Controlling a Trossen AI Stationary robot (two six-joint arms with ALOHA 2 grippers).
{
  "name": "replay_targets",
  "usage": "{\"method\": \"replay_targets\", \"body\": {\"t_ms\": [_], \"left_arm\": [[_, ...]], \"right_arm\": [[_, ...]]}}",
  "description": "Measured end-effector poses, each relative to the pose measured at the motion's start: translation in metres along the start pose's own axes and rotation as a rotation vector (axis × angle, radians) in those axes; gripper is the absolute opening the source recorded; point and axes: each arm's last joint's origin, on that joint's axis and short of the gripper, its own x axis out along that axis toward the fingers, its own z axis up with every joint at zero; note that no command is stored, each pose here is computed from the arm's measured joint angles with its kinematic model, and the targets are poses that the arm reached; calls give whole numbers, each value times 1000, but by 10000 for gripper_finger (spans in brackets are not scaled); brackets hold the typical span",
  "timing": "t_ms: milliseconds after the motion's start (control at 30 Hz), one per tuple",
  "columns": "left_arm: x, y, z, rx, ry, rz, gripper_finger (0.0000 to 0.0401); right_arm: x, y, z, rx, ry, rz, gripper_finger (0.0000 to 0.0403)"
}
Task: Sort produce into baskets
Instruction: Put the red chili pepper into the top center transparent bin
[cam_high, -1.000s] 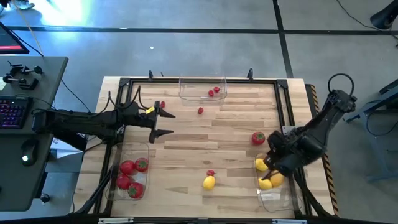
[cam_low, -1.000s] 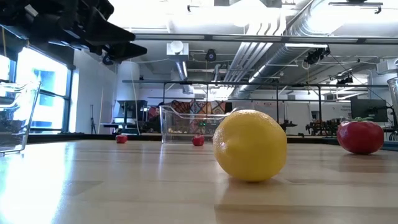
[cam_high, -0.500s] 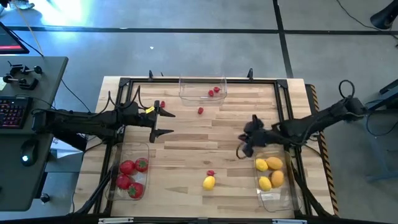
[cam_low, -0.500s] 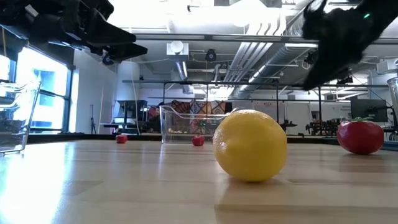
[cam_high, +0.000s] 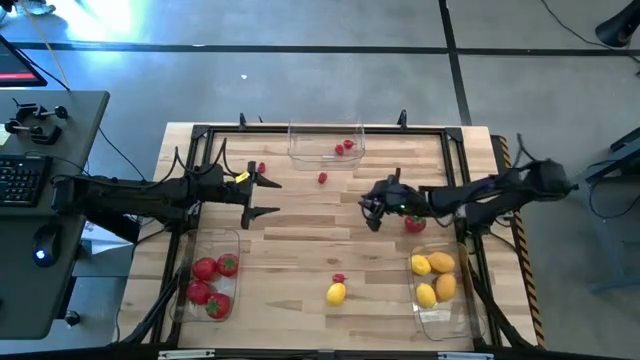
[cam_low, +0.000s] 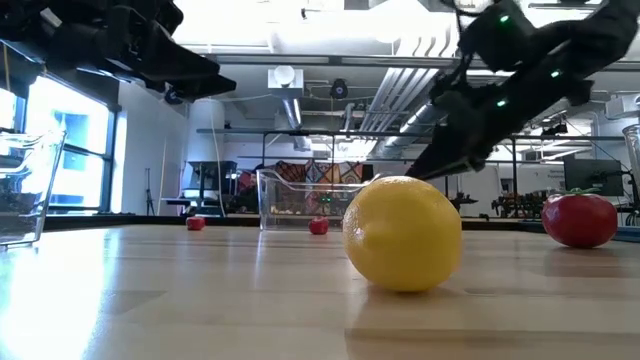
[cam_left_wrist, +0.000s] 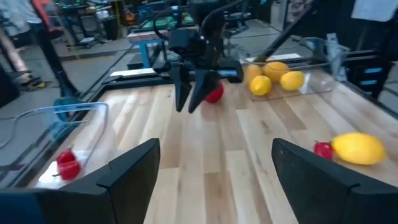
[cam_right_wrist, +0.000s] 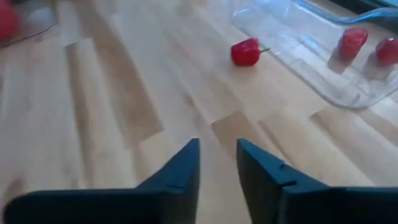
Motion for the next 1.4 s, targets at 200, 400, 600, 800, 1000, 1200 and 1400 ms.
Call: {"method": "replay_targets", "body": {"t_ms": [200, 400, 600, 800, 1000, 1200, 1400], "left_arm": [[0, 1, -1, 8, 14, 48, 252], [0, 3, -2, 14, 28, 92, 211], [0, 3, -3, 13, 49, 119, 192], [0, 3, -4, 13, 53, 119, 190], [0, 3, -4, 12, 57, 119, 190], [0, 3, -4, 12, 59, 118, 190], [0, 3, -5, 12, 62, 118, 190]], "right_arm": [[38, -3, 12, 93, -38, -95, 185], [82, 7, 28, 242, -58, -179, 241], [124, 25, 45, 321, -82, -276, 261], [155, 35, 54, 332, -31, -444, 262], [176, 36, 58, 309, 6, -534, 262], [187, 28, 51, 318, 35, -576, 258], [190, 26, 47, 316, 40, -589, 222]]}}
